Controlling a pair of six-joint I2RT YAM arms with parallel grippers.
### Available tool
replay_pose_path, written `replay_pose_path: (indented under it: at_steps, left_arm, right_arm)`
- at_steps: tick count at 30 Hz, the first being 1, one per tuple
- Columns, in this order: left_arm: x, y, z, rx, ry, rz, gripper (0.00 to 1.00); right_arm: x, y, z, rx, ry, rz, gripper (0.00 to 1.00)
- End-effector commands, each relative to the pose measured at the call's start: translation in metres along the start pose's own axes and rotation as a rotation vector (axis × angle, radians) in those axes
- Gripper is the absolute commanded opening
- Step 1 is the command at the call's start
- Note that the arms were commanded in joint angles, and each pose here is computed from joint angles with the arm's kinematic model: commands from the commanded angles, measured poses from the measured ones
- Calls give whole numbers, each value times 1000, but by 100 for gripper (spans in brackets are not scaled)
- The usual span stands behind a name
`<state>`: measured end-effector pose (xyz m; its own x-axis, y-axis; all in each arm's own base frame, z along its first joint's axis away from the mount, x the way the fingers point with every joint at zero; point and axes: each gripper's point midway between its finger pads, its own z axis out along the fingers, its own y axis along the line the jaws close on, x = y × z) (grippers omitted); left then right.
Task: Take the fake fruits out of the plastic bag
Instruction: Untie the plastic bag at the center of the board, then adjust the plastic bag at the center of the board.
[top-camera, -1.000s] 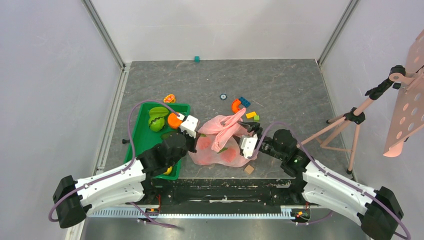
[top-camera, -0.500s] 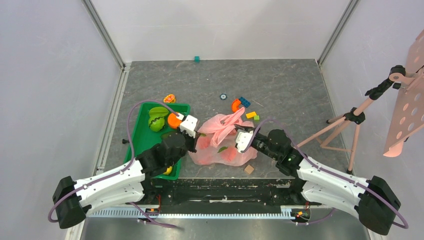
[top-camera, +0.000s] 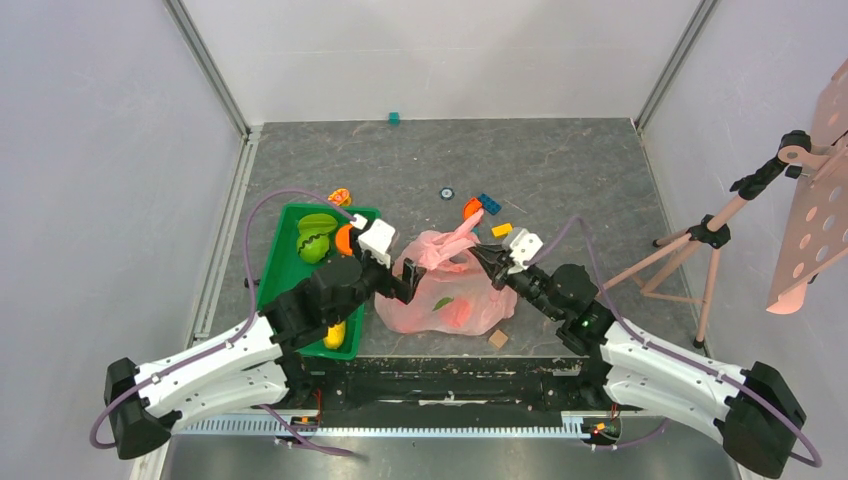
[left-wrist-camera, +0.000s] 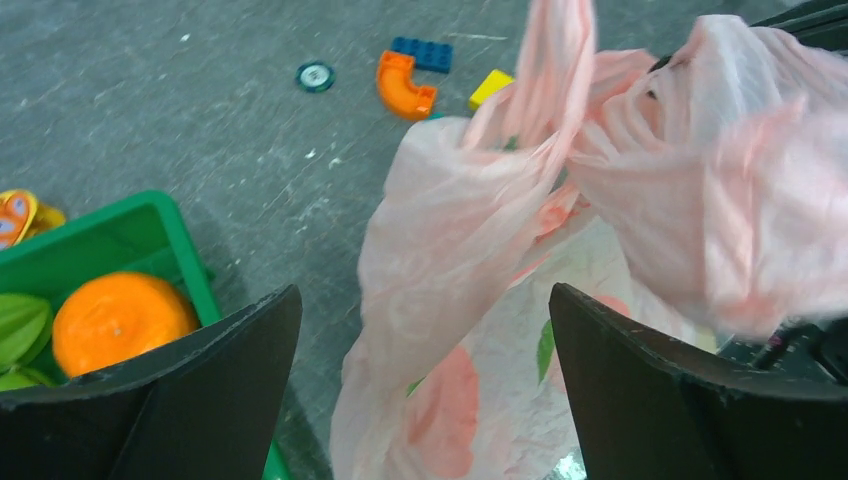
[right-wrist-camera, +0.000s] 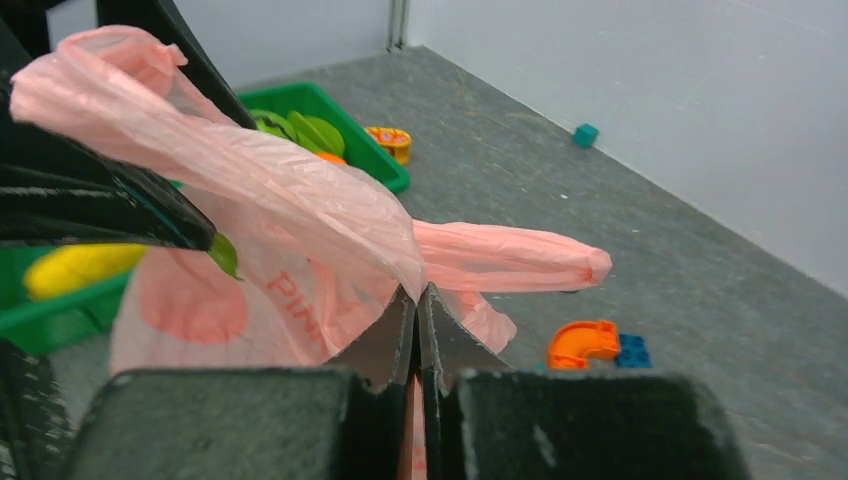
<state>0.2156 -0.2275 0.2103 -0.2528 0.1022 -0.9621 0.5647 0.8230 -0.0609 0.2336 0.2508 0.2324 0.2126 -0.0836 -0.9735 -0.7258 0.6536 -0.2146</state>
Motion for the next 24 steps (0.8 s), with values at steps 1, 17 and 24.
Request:
replay_pose_path:
  at_steps: [1,17,24]
  left_arm:
    - [-38,-24,-5,142,-88,50,100]
    - [-37,-32,39,116,-26,199,76]
    - [-50,-25,42,60,-57,184,21]
  right_arm:
    - [-36,8,-6,-6,-164,265,0]
    - [-60,13,-19,-44,-218,370,0]
    - [-54,0,-25,35,-200,395,0]
